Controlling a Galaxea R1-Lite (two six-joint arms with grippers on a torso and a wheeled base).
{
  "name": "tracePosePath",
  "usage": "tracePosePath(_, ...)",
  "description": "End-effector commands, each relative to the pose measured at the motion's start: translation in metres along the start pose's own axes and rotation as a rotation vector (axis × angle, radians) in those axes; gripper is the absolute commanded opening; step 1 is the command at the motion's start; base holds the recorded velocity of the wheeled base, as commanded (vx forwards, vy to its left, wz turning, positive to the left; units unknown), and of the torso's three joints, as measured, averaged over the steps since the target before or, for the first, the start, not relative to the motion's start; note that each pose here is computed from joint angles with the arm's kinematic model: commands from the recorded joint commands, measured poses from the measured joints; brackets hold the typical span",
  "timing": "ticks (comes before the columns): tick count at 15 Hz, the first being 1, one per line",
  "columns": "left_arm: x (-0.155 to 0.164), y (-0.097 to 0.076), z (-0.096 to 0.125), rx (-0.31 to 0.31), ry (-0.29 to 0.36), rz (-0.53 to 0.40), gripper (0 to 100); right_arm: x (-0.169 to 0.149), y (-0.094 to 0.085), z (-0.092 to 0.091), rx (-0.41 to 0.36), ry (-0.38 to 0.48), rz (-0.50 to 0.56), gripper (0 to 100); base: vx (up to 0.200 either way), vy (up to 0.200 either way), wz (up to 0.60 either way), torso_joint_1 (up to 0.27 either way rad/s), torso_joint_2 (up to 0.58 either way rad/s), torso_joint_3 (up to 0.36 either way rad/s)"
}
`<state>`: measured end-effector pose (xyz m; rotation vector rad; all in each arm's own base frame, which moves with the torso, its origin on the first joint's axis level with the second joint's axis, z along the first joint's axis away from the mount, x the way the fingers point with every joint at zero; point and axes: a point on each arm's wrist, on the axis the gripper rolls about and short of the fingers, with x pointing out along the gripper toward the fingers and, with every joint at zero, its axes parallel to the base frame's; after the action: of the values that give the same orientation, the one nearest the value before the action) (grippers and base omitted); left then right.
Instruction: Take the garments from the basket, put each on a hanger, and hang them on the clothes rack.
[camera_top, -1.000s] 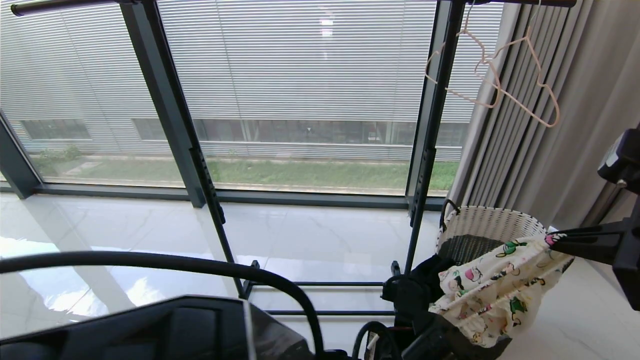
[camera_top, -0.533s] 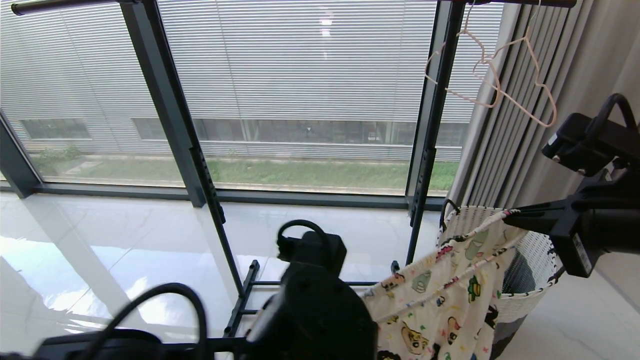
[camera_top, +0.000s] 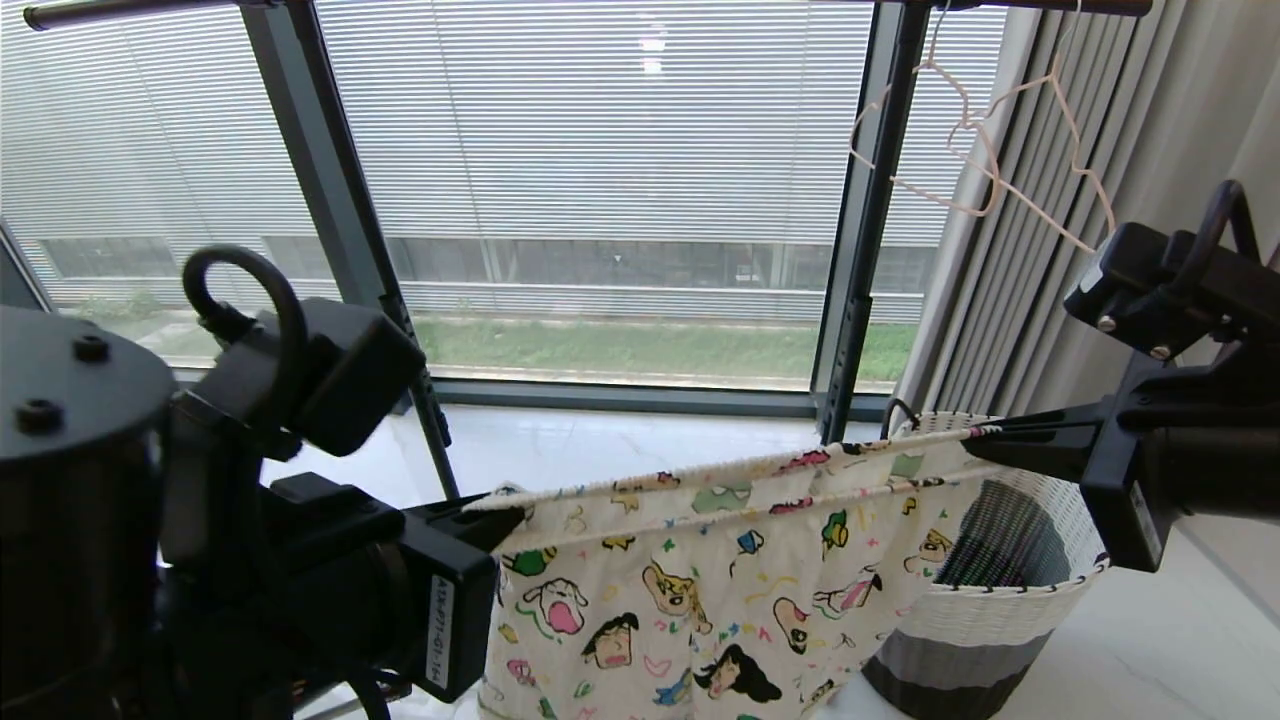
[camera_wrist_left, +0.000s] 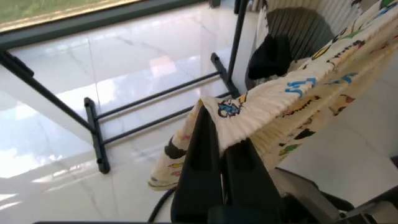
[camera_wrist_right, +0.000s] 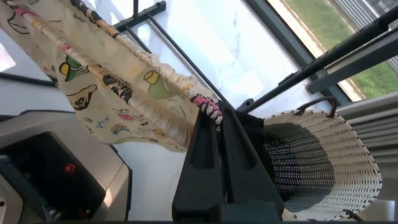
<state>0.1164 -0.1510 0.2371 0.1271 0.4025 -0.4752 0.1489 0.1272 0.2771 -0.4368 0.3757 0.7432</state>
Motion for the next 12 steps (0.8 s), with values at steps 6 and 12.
tracePosePath(6, -0.009, 0.031, 0.051, 0.081, -0.185, -0.079, 0, -0.001, -0.014, 0.042, 0.003, -0.123, -0.031, 0, 0.0, 0.0, 0.0, 0.0, 0.0, 0.0)
tracePosePath(12, -0.013, 0.025, 0.053, 0.094, -0.178, -0.11, 0, -0.015, -0.018, 0.058, 0.001, -0.141, -0.035, 0, 0.0, 0.0, 0.0, 0.0, 0.0, 0.0)
